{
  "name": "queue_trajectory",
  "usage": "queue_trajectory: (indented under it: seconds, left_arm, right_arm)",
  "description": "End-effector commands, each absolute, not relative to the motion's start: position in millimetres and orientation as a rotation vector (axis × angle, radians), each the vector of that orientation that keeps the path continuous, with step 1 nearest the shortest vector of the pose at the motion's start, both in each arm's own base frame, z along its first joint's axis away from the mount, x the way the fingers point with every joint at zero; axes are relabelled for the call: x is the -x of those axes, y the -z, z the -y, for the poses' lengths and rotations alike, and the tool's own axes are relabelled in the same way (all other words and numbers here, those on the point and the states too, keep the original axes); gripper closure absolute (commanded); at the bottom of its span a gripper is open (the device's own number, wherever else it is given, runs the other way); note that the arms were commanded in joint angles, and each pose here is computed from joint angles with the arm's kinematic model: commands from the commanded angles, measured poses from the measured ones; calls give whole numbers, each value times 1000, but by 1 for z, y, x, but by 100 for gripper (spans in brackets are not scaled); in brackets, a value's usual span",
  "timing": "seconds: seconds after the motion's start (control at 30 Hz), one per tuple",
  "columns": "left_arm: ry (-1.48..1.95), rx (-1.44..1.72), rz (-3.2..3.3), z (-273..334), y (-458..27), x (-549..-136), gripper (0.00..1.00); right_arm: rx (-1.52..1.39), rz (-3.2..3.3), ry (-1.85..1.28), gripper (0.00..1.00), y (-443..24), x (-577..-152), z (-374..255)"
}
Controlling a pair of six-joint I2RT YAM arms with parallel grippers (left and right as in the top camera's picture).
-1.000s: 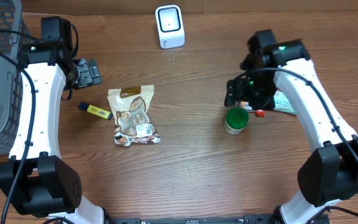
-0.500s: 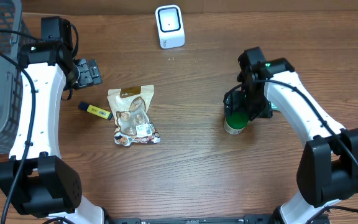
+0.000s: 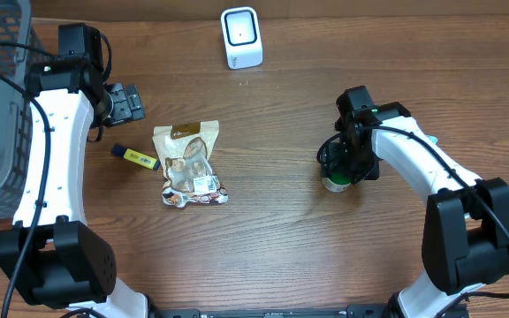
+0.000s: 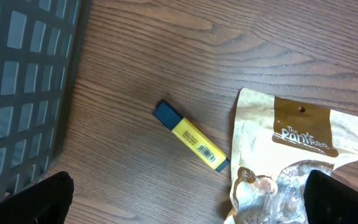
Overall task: Scan the item barcode
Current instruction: 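Release the teal pack and move the right gripper to the green-lidded jar, then grasp the green-lidded jar by its lid with the right gripper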
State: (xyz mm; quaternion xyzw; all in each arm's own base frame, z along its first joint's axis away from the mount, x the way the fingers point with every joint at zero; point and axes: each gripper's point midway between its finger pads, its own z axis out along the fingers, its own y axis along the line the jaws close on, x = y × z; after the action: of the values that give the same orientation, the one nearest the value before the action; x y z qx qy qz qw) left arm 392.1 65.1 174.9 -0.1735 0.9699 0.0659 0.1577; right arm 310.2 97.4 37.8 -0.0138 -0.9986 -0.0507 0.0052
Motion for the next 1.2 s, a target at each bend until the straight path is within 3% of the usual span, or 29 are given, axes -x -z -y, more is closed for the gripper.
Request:
queue_trajectory:
  seconds: [0.0,0.3,0.5,0.7,1.0,1.13,1.17]
  left_arm:
    - [-200,477,-2763,-64,-180,-391,0]
    - [-200,477,-2763,-64,-180,-391,0]
    - [-200,477,-2763,-64,-180,-391,0]
    - [-200,477,-2763,-64,-180,-391,0]
    - [-200,477,-2763,-64,-180,-391,0]
    - [-200,477,-2763,-64,-180,-391,0]
    - [-200,477,-2763,-64,-180,-391,0]
  right_arm:
    - [11,3105,330,36,-40,-306,-124]
    - [-12,3204,479,37,-47,-320,-190]
    - [-112,3355,306,37,-47,-322,-217]
    - [-218,3436,101,37,-48,-318,-221]
    - [-77,3416,83,35,-46,-321,-205]
    - [-96,3402,59,25,-45,-320,-200]
    - [-108,3401,56,18,-45,-320,-199]
